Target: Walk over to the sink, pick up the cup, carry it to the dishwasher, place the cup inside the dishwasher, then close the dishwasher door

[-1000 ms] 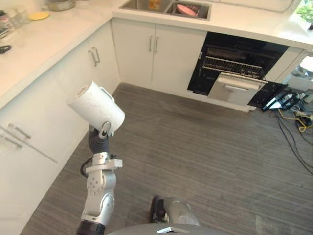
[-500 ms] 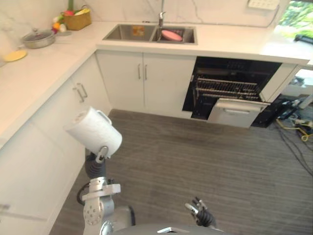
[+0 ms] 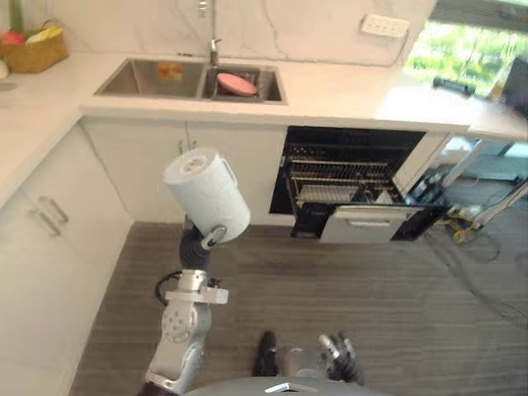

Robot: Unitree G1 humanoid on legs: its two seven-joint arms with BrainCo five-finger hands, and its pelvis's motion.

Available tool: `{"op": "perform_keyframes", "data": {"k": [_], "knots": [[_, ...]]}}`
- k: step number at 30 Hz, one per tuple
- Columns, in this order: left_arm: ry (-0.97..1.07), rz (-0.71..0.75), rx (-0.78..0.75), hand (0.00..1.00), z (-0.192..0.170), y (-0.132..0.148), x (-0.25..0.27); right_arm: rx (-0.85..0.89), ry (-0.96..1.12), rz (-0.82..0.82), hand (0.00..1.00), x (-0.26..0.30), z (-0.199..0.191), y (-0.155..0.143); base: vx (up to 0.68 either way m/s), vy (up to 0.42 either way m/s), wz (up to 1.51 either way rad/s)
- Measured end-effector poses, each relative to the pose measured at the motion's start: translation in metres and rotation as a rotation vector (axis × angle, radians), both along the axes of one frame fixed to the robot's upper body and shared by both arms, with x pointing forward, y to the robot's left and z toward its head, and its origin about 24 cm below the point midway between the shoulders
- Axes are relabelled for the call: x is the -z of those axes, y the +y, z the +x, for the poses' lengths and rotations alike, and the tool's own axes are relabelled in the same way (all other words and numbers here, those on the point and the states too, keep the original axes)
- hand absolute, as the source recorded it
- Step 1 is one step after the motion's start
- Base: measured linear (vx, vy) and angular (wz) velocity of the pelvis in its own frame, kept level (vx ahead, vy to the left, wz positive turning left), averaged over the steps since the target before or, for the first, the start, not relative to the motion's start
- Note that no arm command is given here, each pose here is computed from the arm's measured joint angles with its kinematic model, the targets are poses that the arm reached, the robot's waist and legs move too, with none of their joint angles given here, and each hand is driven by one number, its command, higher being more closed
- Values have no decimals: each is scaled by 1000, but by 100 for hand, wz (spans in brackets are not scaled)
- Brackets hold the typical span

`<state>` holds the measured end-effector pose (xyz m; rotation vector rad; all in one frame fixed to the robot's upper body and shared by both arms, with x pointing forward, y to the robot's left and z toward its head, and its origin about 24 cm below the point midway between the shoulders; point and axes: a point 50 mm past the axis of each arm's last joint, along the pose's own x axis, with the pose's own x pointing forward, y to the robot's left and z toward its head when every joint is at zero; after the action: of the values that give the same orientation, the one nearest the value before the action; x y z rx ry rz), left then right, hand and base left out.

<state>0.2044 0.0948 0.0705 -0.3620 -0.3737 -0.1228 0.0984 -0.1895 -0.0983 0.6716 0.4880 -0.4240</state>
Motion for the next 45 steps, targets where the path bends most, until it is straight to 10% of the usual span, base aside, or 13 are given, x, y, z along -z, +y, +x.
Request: {"op": "perform_keyframes", "data": {"k": [7, 13, 34, 45], "knots": [[-173, -36, 33, 100, 1, -2, -28, 423, -590, -256, 0, -78, 14, -97, 330, -162, 1], [-122, -65, 50, 100, -8, 17, -14, 435, -873, -418, 0, -126, 81, -126, 376, -28, -62], [21, 73, -6, 100, 8, -2, -5, -93, -705, -150, 0, -141, 141, 46, 253, 187, -61], [-4, 173, -84, 100, 15, -19, -12, -341, -740, -208, 0, -150, 148, 86, -87, -95, -18]]}}
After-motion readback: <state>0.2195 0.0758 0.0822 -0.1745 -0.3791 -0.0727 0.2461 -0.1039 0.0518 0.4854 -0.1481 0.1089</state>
